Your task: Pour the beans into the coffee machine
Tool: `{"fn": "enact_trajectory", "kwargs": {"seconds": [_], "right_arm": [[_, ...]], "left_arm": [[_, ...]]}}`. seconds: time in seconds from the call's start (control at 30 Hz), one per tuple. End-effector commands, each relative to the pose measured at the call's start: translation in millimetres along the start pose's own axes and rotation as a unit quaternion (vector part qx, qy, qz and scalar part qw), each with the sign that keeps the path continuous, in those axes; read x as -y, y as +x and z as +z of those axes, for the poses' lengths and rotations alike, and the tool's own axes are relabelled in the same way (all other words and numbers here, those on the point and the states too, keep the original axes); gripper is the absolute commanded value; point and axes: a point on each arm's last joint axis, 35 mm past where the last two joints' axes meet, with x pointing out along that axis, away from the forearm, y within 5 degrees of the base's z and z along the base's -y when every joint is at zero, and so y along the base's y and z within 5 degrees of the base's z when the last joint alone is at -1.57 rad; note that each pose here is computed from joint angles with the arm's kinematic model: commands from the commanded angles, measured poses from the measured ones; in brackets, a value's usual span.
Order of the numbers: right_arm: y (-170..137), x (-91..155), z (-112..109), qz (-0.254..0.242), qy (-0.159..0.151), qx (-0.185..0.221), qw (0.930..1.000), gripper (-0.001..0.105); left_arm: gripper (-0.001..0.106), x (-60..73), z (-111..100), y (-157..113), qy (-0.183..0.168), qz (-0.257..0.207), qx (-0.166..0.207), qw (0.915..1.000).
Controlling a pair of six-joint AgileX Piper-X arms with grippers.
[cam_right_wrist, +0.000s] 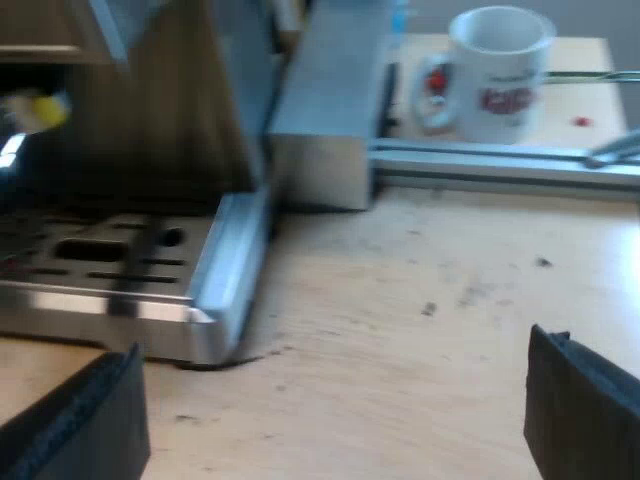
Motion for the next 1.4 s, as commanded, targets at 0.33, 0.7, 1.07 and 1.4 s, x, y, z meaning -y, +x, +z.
{"fn": "enact_trajectory", "kwargs": {"seconds": [0.33,0.7,1.07,1.4], "right_arm": [[22.4,-10.5,69.7,0.253,-0.095,0.054,0.9614,0.078],[59.0,-51.9,92.1,0.375,-0.178,0.151,0.8971,0.078],[89.2,-110.2,83.0,0.37,-0.157,0.19,0.8956,0.078],[112.5,-149.1,73.2,0.39,-0.134,0.172,0.8948,0.078]], "left_arm": [[0.08,1.8,25.4,7.7,-0.009,0.002,0.042,0.9991],[0.08,1.6,38.2,25.0,-0.013,0.002,0.045,0.9989],[0.08,-4.1,32.4,44.7,-0.03,0.041,0.077,0.9957],[0.08,-16.7,-20.2,86.9,-0.063,0.078,0.039,0.9942]]}}
